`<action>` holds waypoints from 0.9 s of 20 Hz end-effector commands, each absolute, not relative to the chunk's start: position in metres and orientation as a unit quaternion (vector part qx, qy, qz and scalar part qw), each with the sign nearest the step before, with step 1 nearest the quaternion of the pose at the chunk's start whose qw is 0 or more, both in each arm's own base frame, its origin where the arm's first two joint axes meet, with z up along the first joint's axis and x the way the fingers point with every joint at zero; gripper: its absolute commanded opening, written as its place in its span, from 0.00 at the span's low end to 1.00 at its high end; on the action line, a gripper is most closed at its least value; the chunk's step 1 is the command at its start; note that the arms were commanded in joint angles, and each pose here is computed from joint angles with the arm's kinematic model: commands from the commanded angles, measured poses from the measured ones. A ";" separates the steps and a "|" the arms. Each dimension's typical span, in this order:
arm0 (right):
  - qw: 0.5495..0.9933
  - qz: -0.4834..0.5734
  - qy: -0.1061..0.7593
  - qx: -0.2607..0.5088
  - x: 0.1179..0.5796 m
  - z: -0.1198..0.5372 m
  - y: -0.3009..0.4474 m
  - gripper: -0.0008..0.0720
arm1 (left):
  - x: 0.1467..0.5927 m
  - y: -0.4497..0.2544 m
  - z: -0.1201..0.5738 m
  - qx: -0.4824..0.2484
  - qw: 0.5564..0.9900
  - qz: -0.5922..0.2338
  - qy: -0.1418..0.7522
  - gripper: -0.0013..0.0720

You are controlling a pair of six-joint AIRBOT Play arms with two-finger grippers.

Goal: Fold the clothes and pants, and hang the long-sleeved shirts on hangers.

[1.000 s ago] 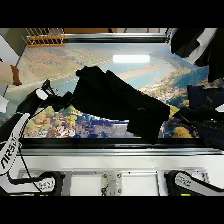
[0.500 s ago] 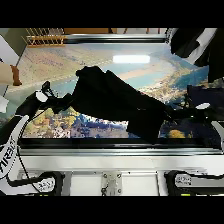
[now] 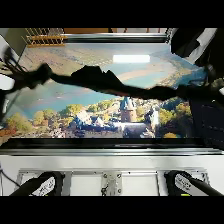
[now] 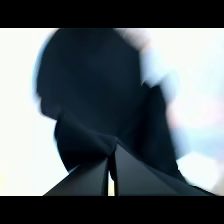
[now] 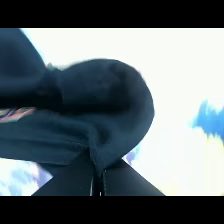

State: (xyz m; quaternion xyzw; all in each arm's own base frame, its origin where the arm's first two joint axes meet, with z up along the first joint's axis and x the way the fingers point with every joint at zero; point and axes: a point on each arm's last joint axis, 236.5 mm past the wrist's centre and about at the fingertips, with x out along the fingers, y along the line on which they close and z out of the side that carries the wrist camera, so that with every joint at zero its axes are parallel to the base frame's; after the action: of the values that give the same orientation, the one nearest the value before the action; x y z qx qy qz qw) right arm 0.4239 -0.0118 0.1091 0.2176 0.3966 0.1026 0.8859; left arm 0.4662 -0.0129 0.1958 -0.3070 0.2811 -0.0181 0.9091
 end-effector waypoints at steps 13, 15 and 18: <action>0.996 0.043 -0.051 0.054 0.213 0.465 0.027 0.03 | 0.163 -0.048 0.548 -0.171 0.963 -0.119 -0.172 0.03; 0.997 0.050 -0.018 0.062 0.221 0.454 0.028 0.03 | 0.187 -0.043 0.530 -0.176 0.970 -0.106 -0.131 0.03; 0.990 0.069 0.069 0.102 0.257 0.418 0.027 0.03 | 0.262 -0.020 0.456 -0.202 0.978 -0.046 0.023 0.03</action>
State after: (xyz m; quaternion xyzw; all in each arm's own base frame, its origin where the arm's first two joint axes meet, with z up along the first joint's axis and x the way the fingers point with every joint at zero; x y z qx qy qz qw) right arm 0.2388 0.0266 0.4456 0.0692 0.0028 0.0594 0.9958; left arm 0.2179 -0.0365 0.5093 -0.1862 -0.0840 -0.0915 0.9746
